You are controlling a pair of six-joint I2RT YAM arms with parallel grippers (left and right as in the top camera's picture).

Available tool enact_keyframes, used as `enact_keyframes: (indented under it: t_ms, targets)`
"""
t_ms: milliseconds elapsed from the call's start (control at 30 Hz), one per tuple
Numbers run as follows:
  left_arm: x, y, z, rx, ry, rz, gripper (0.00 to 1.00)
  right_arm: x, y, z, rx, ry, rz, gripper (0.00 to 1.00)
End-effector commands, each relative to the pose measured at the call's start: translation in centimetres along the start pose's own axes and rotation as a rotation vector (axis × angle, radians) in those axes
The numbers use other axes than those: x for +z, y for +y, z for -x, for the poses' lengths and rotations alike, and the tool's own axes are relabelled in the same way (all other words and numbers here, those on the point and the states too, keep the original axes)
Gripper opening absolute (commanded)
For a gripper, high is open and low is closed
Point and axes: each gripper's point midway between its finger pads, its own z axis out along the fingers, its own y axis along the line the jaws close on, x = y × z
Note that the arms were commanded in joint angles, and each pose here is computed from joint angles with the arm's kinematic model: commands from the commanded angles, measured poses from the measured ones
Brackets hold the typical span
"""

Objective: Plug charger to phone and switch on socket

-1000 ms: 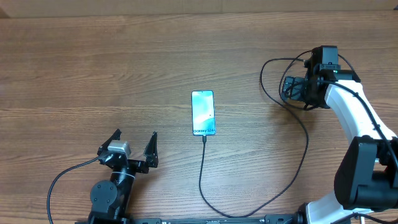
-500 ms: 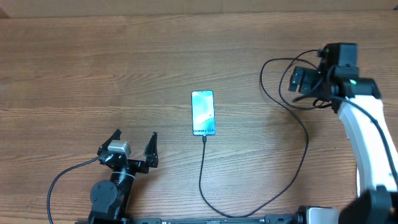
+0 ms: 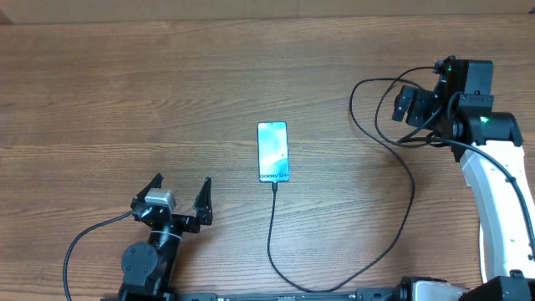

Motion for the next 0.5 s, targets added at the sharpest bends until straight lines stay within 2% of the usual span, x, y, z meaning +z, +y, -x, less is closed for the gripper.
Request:
enact_keyframes:
  t_ms: [0,467]
  targets:
    - [0.0,0.3,0.1,0.019,-0.008,0.013,1.0,-0.1,-0.2,-0.7,-0.005,0.028,-0.009,1.0]
    - [0.0,0.3,0.1,0.019,-0.007,0.013,1.0,3.6,-1.0,-7.4,-0.005,0.169,-0.014,1.0]
